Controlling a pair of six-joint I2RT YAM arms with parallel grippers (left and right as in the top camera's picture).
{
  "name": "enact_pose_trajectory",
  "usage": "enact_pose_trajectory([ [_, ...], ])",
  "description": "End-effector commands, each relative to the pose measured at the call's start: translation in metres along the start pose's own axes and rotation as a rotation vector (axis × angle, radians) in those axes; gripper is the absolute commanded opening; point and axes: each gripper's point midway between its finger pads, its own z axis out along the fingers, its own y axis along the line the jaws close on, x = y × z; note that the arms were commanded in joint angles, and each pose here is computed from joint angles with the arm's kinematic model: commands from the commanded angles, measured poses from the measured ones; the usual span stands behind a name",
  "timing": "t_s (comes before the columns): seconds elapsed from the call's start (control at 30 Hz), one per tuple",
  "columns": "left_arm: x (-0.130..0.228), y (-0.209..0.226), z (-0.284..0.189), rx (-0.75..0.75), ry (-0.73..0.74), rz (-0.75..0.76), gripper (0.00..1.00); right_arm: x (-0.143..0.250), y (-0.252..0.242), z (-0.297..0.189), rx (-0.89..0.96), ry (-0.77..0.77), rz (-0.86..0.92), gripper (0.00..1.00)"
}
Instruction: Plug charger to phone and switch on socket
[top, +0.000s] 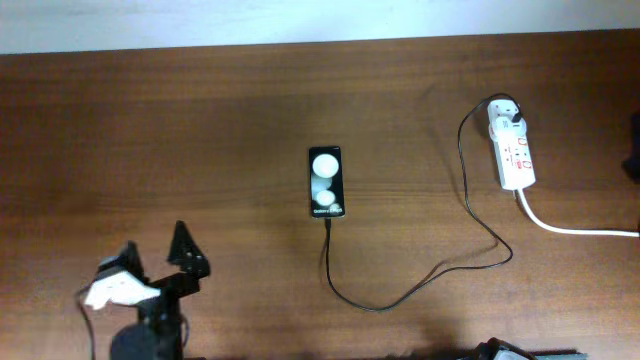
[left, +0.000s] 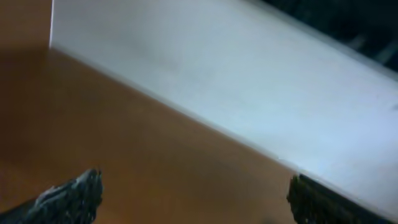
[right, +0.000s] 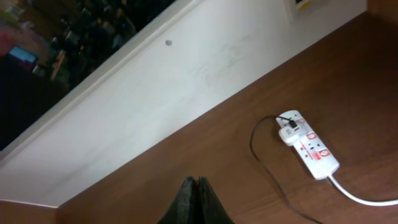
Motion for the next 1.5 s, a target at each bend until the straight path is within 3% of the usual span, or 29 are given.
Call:
enact_pose_trajectory([
  [0.0,0.057,0.023,0.026,-0.01,0.014,0.084,0.99,0.007,0.018,-0.007,-0.09,0.019,-0.069,0.04],
  [0.17,0.073,0.029,0.03,-0.016,0.03,0.165,0.99,0.014,0.026,-0.012,-0.117,0.031,-0.087,0.05],
  [0.2,0.073,0.029,0.03,-0.016,0.03,0.165,0.99,0.016,0.03,-0.011,-0.132,0.042,-0.094,0.19],
  [0.23,0.073,0.029,0.03,-0.016,0.03,0.165,0.99,0.018,0.031,-0.01,-0.139,0.05,-0.097,0.93],
  [0.27,0.073,0.029,0.03,-0.016,0.03,0.165,0.99,0.018,0.031,-0.01,-0.138,0.052,-0.096,0.99],
  [0.5,0.073,0.029,0.03,-0.016,0.03,0.165,0.99,0.013,0.017,0.011,-0.086,0.084,-0.072,0.99],
  [0.57,0.073,0.029,0.03,-0.016,0.03,0.165,0.99,0.029,0.003,0.027,-0.05,0.19,-0.08,0.99],
  [0.67,0.073,0.029,0.03,-0.016,0.03,0.165,0.99,0.038,0.003,0.04,-0.045,0.193,-0.318,0.99],
  [0.77,0.073,0.029,0.03,-0.016,0.03,0.165,0.99,0.045,0.023,0.033,-0.098,0.02,-0.563,0.99],
  [0.87,0.073,0.029,0.03,-0.016,0.03,0.165,0.99,0.079,0.005,0.051,-0.155,-0.108,-0.629,0.99],
  [1.13,0.073,0.029,0.03,-0.016,0.03,0.165,0.99,0.216,-0.086,0.09,-0.232,-0.396,-0.675,0.99],
  [1.47,0.073,0.029,0.03,-0.016,0.03,0.165,0.99,0.275,-0.137,0.14,-0.174,-0.319,-0.601,0.99],
])
